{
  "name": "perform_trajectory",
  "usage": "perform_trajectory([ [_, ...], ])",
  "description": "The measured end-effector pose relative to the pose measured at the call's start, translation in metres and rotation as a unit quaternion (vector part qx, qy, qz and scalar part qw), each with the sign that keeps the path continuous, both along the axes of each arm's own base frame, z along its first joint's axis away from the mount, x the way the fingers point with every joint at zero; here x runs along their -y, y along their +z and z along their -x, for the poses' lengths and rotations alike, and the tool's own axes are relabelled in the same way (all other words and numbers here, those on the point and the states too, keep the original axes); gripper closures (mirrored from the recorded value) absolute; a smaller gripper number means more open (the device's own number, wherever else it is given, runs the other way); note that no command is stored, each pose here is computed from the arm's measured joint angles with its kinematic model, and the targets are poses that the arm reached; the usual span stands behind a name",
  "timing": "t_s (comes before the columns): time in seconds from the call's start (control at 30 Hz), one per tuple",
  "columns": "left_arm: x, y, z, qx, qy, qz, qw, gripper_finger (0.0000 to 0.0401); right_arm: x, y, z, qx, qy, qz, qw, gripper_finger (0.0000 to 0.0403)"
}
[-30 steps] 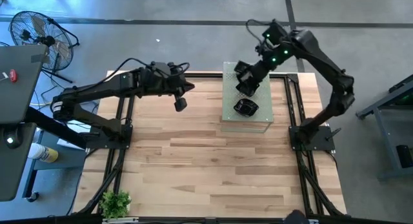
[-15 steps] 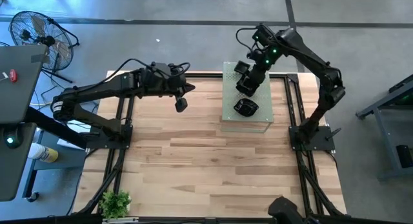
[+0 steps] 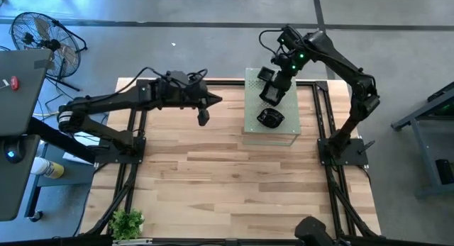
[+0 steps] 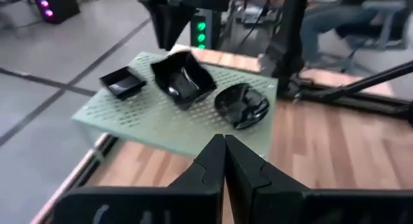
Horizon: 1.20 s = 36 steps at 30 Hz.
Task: Pick & Place Mini shaped plates
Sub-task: Return to Home Position
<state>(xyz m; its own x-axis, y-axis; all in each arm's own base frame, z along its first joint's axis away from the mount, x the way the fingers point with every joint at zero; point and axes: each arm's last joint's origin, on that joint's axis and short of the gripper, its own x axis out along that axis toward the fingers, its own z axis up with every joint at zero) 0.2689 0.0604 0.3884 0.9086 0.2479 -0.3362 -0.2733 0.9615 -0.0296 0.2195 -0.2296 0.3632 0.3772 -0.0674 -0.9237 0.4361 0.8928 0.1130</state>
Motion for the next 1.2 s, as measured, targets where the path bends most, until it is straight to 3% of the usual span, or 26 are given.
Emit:
perform_trajectory([
  [0.17, -0.001, -0.017, -0.005, 0.016, -0.002, 0.013, 1.0, 0.04, -0.002, 0.003, 0.002, 0.003, 0.0, 0.003, 1.0, 0.0332],
  [0.3, -0.001, -0.019, -0.005, 0.026, -0.003, 0.017, 1.0, 0.04, -0.005, 0.005, 0.003, 0.017, -0.005, -0.013, 1.0, 0.0359],
  [0.4, 0.0, -0.017, 0.0, 0.035, 0.0, 0.013, 0.999, 0.0401, -0.005, 0.001, 0.003, 0.043, 0.001, -0.012, 0.999, 0.0394],
  [0.57, 0.003, -0.02, 0.019, 0.072, 0.021, 0.003, 0.997, 0.0401, -0.019, -0.005, 0.006, 0.134, 0.004, 0.031, 0.99, 0.0396],
  [0.7, -0.002, -0.038, 0.036, 0.101, 0.052, 0.02, 0.993, 0.0401, -0.044, -0.004, 0.013, 0.246, 0.006, 0.076, 0.966, 0.0399],
  [0.9, -0.012, -0.06, 0.06, 0.145, 0.079, 0.042, 0.985, 0.0401, -0.091, -0.009, 0.039, 0.381, 0.017, 0.148, 0.913, 0.04],
  [1.2, -0.017, -0.069, 0.077, 0.108, 0.14, 0.038, 0.984, 0.04, -0.138, -0.026, 0.093, 0.473, -0.002, 0.21, 0.856, 0.0398],
])
